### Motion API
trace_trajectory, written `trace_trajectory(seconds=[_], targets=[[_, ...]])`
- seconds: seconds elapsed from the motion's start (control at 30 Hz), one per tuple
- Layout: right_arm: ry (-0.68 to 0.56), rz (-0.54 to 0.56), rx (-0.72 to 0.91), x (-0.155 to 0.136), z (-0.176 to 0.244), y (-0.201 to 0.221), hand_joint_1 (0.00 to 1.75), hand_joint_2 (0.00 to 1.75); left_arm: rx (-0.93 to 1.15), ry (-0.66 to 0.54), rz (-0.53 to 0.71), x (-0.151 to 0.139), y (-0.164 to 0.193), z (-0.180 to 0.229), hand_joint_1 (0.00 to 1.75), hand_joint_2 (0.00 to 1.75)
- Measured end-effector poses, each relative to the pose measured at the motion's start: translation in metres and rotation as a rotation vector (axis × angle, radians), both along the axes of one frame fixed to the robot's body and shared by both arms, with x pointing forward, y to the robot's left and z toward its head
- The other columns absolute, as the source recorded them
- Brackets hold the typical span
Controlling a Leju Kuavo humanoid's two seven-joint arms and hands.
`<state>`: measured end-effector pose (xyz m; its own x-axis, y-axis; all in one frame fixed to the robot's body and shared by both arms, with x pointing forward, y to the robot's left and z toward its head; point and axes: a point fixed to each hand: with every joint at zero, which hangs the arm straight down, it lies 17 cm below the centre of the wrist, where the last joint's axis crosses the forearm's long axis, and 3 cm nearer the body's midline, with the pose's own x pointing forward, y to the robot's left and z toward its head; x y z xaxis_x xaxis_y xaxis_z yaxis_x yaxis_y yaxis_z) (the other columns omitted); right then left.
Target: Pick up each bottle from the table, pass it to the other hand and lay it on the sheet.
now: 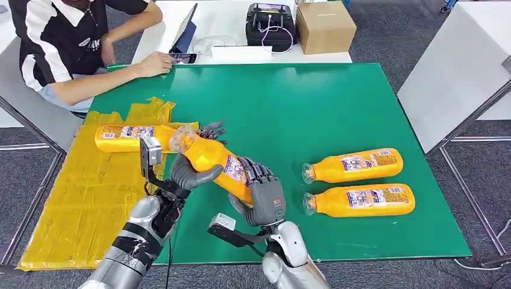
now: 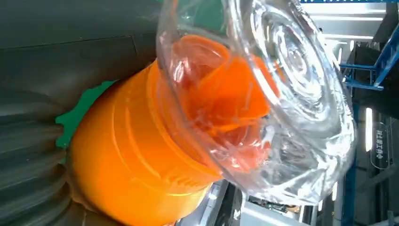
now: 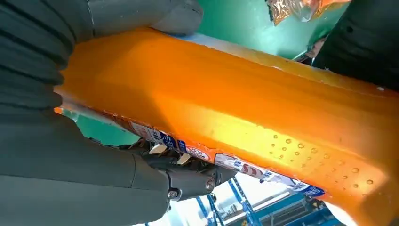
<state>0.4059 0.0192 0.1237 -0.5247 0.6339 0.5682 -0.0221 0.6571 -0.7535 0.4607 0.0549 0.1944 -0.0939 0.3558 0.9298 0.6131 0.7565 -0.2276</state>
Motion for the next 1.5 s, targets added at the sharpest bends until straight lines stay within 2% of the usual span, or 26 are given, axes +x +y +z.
trace_trajectory(seconds=[0.77, 0.8, 0.83, 0.97, 1.2, 1.5], targets=[[-0.021, -0.015, 0.022, -0.001, 0.008, -0.002, 1.75, 1.75, 0.009, -0.023, 0.103, 0.008, 0.010, 0.005, 1.75, 1.75], [-0.027, -0.018, 0.027, -0.001, 0.010, -0.003, 1.10, 1.75, 0.013, -0.029, 0.110, 0.008, 0.010, 0.006, 1.75, 1.75], [-0.031, -0.021, 0.032, -0.001, 0.012, -0.004, 0.00, 1.75, 0.016, -0.034, 0.117, 0.008, 0.010, 0.007, 1.75, 1.75], [-0.084, -0.004, 0.078, -0.011, 0.030, -0.004, 0.00, 1.75, 0.081, -0.090, 0.207, 0.015, 0.018, 0.016, 1.75, 1.75], [-0.176, -0.017, 0.216, -0.025, 0.081, -0.021, 0.00, 1.75, 0.204, -0.251, 0.480, 0.042, 0.075, 0.059, 1.75, 1.75], [-0.223, -0.027, 0.254, -0.031, 0.102, -0.032, 0.00, 1.75, 0.199, -0.301, 0.528, 0.044, 0.092, 0.082, 1.75, 1.75]])
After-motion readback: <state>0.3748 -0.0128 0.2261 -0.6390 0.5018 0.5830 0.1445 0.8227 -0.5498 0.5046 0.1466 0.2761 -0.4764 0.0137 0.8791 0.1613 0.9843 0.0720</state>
